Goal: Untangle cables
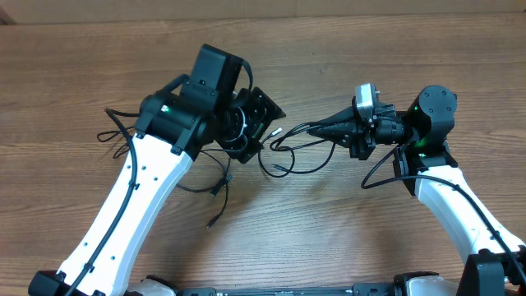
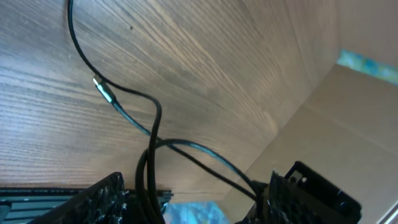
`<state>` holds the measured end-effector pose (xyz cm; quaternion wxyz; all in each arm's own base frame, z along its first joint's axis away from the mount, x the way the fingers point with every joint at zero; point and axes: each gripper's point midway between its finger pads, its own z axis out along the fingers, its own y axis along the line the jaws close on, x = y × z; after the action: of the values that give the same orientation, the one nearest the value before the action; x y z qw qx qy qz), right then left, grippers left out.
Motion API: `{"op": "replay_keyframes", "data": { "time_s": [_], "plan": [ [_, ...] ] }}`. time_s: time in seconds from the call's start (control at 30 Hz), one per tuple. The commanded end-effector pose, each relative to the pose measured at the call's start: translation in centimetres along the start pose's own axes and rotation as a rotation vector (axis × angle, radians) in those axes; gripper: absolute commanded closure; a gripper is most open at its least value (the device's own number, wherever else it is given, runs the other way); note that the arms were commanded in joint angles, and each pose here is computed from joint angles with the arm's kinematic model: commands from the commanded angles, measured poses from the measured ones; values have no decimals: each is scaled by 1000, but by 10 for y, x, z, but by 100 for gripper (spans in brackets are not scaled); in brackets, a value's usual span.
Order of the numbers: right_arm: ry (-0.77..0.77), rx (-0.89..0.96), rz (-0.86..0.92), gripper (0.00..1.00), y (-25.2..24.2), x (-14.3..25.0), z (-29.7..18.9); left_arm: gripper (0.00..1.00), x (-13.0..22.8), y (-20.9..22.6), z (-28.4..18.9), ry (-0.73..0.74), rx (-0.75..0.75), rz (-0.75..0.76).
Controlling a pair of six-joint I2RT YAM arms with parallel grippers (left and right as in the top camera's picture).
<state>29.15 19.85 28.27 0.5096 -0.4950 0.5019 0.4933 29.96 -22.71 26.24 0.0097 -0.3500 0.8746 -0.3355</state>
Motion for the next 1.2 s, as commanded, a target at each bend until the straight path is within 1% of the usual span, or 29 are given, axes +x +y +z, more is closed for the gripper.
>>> {"op": "replay_keyframes", "data": {
  "time_s": [0.0, 0.03, 0.07, 0.1, 0.13, 0.17, 0.2, 0.23, 0.27, 0.3, 0.37, 0.47, 0.53, 0.57, 0.6, 0.67, 0.73, 0.77, 0.8, 0.83, 0.87, 0.93, 1.03, 1.07, 1.13, 1.17],
  "plan": [
    [-3, -18, -36, 95, 3, -5, 1, 25, 5, -2, -2, 10, -2, -32],
    [-4, -18, -47, 95, 3, -6, 1, 22, 5, -1, -2, 12, -7, -45],
    [-5, -18, -56, 95, 3, -6, 1, 16, 7, -1, -2, 19, -9, -53],
    [-6, -18, -65, 95, 3, -7, 1, 8, 8, -1, -2, 27, -8, -56],
    [-8, -19, -77, 95, 3, -8, 1, 4, 10, -1, -2, 38, -6, -56],
    [-9, -19, -86, 95, 4, -9, 1, 3, 13, -2, -2, 55, -3, -56],
    [-9, -19, -92, 95, 4, -10, 1, 3, 15, -2, -2, 68, 0, -56],
    [-10, -19, -100, 95, 4, -11, 1, 5, 17, -3, -2, 78, 2, -52],
    [-11, -19, -105, 95, 4, -11, 1, 10, 16, -3, -2, 75, 5, -24],
    [-11, -19, -108, 95, 4, -11, 1, 13, 14, -4, -2, 63, 10, 25],
    [-11, -19, -108, 95, 4, -11, 1, 14, 7, -6, -2, 22, 16, 174],
    [-11, -19, -108, 95, 4, -11, 1, 16, -8, -3, -2, -59, -18, 382],
    [-11, -18, -107, 95, 4, -11, 1, 16, -21, 1, -3, -130, -63, 523],
    [-11, -18, -106, 95, 4, -11, 1, 16, -29, 4, -5, -170, -93, 568],
    [-11, -18, -106, 95, 4, -11, 1, 17, -38, 8, -7, -212, -130, 604],
    [-11, -18, -105, 95, 4, -11, 1, 17, -54, 17, -13, -293, -218, 677],
    [-11, -18, -100, 95, 4, -11, 1, 17, -62, 23, -16, -321, -272, 731],
    [-10, -18, -100, 95, 4, -11, 1, 17, -61, 22, -16, -317, -273, 765],
    [-10, -18, -99, 95, 4, -11, 1, 13, -60, 20, -16, -309, -270, 806],
    [-10, -18, -99, 95, 4, -11, 1, 13, -58, 19, -15, -293, -270, 872],
    [-10, -18, -99, 95, 4, -11, 1, 13, -56, 18, -14, -271, -276, 959],
    [-10, -18, -99, 95, 4, -11, 1, 18, -50, 20, -12, -222, -287, 1125],
    [-10, -18, -99, 95, 4, -11, 1, 18, -32, 21, -8, -102, -243, 1374],
    [-10, -18, -99, 95, 4, -11, 1, 21, -18, 22, -6, -27, -188, 1492],
    [-10, -18, -99, 95, 4, -11, 1, 31, 5, 24, -5, 87, -88, 1676],
    [-10, -18, -99, 95, 4, -11, 1, 34, 13, 26, -5, 125, -52, 1739]
  ]
}}
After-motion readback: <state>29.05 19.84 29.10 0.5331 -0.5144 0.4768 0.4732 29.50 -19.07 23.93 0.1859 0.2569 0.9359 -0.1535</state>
